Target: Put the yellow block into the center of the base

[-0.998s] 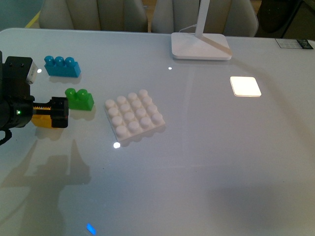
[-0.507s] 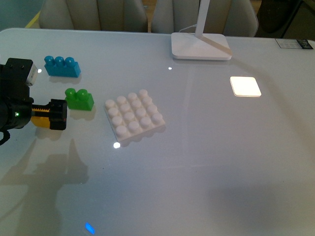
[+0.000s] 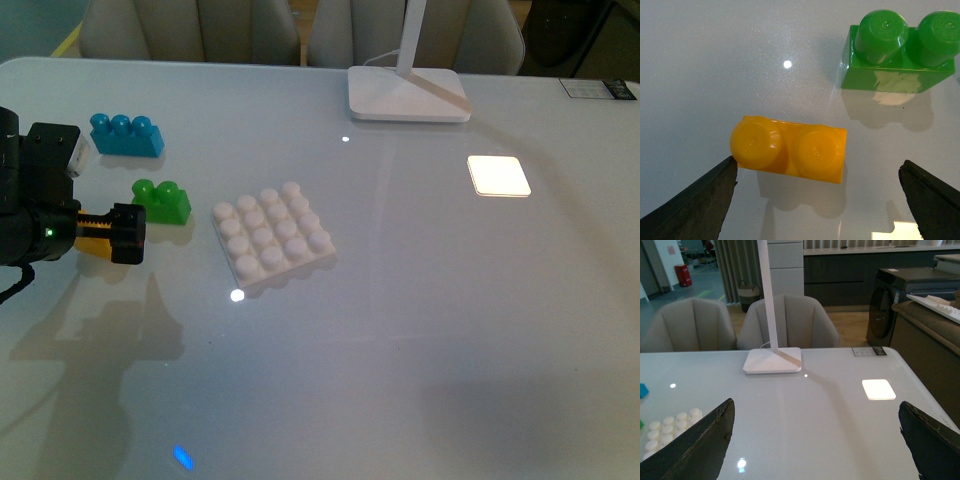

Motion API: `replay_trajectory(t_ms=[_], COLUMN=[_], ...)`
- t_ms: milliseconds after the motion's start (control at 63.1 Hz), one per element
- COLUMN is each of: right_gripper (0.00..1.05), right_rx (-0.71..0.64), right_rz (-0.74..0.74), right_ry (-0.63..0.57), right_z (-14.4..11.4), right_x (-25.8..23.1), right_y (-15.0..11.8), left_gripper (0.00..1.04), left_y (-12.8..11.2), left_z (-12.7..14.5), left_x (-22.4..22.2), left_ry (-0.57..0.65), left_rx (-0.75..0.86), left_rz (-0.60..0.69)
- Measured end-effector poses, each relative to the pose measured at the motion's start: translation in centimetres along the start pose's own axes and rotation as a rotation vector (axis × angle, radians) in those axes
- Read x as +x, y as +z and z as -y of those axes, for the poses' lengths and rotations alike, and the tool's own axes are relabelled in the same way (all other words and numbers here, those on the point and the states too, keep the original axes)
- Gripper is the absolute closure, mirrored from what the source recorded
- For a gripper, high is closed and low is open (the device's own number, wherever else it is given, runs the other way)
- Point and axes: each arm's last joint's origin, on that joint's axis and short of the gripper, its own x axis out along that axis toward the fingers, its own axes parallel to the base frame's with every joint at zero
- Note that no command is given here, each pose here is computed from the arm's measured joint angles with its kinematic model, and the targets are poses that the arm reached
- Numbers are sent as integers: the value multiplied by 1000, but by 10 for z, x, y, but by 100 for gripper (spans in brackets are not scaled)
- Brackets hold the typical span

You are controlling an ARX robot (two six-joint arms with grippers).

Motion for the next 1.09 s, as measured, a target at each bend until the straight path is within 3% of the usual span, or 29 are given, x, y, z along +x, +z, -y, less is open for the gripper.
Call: replay_trajectory(t_ms=[1093], right_gripper=[9], right_rx=[0], right_rz=[0], right_ry=[0], right_z=[0], right_x=[0], right_y=[0], left_gripper=[7], left_y=[-1], left_z=[-9], left_x=[13], left_ry=[18], left_rx=[63], left_rz=[13])
